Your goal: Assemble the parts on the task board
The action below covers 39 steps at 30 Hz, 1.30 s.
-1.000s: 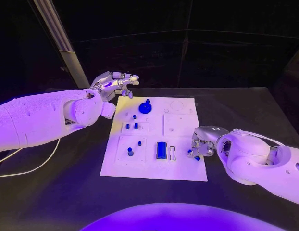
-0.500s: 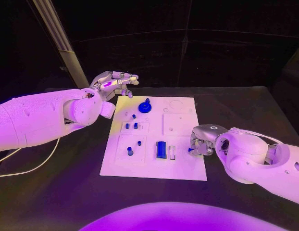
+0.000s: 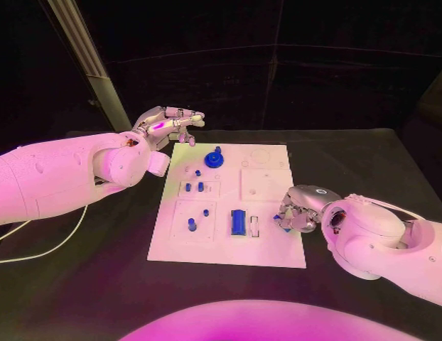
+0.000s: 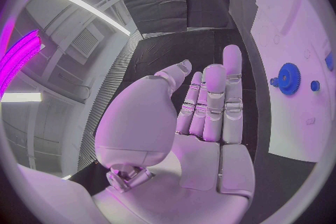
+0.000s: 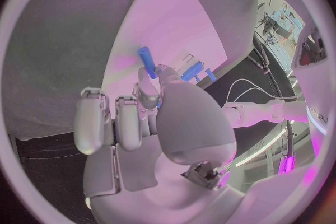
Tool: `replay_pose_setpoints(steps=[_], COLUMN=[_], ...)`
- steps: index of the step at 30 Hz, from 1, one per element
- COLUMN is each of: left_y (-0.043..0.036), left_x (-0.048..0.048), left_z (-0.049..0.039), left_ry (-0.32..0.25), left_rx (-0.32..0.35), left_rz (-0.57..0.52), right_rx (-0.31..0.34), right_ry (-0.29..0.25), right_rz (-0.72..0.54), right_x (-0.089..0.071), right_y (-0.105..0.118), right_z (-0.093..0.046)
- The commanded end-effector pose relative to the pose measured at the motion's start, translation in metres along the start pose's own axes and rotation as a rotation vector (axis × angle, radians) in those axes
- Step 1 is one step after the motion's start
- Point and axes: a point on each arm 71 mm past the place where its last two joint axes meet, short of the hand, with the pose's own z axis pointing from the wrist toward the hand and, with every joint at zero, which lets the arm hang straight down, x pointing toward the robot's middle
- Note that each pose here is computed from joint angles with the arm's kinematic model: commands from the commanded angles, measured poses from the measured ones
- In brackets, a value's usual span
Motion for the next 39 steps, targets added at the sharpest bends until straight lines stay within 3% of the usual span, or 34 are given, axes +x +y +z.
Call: replay_pose_setpoints(steps=[1, 10, 22, 39], left_y=[-0.0015, -0.0017, -0.0020, -0.0023], left_x=[0.0016, 0.0021, 0.0027, 0.0040], left_z=[0.0003, 0.0000, -0.0001, 0.0002], left_ry=[0.011, 0.013, 0.014, 0.018], left_rx=[0.008, 0.008, 0.009, 0.009], left_rz=[0.002, 0.001, 0.001, 0.000], right_rx=[-0.002, 0.025, 0.060, 0.089], right_ry=[-0.029, 0.043, 0.117, 0.123], right_rz=[0.188, 0.347, 0.393, 0.379], right_x=[-0.003, 0.003, 0.010, 0.013], right_y=[0.001, 0.006, 0.015, 0.022], right_z=[-0.001, 0.003, 0.012, 0.021])
